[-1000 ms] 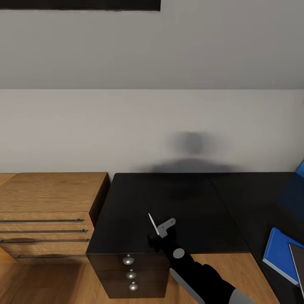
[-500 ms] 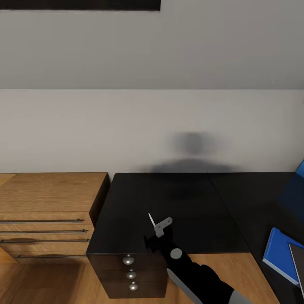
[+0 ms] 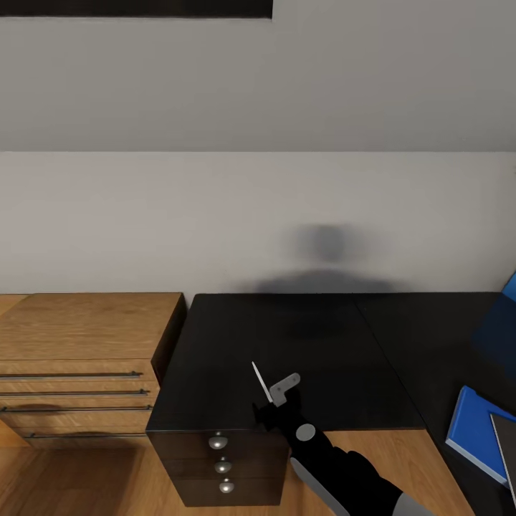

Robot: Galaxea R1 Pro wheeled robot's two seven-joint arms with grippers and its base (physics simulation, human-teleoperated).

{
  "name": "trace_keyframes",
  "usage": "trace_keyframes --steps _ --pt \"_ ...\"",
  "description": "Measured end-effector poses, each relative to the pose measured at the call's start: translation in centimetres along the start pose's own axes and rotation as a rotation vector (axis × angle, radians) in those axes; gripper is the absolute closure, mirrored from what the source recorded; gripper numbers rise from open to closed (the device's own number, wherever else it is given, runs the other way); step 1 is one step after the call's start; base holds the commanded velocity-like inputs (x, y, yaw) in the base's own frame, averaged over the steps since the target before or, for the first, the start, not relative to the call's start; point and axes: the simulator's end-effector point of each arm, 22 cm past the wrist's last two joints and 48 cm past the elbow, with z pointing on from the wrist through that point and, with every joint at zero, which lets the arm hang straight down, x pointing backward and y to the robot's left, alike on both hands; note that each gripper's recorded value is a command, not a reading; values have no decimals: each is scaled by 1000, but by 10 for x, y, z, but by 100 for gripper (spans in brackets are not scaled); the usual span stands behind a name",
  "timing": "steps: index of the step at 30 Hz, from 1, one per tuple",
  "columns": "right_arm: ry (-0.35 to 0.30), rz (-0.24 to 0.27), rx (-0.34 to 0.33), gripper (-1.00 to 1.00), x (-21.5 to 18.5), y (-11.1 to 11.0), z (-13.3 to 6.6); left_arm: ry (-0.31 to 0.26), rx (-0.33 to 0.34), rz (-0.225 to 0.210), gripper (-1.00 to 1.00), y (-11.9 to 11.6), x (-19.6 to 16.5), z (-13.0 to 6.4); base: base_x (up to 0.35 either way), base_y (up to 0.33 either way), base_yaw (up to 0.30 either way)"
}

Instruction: In the bedroom, organize the workspace by keeping the computer under the desk, ensuring the monitor is on the desk, placing the keyboard on the desk next to the monitor, placing the mouse on the desk next to the keyboard, moving the folder from the swivel chair onto the desk next to the mouse, stacking the notebook on top of the folder with the pen on top of the notebook, and positioning the swivel chair next to the desk.

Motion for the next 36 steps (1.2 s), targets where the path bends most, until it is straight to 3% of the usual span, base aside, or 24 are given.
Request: trace_keyframes --steps 19,27,36 --pt "22 -2 20 -100 6 -6 1 0 1 -1 -100 -1 0 0 1 0 0" --pt "33 -5 22 -100 9 -6 1 2 1 0 -100 -1 1 -1 146 0 0" --pt "81 -3 38 -100 23 -15 3 14 -4 6 -100 1 6 -3 22 0 0"
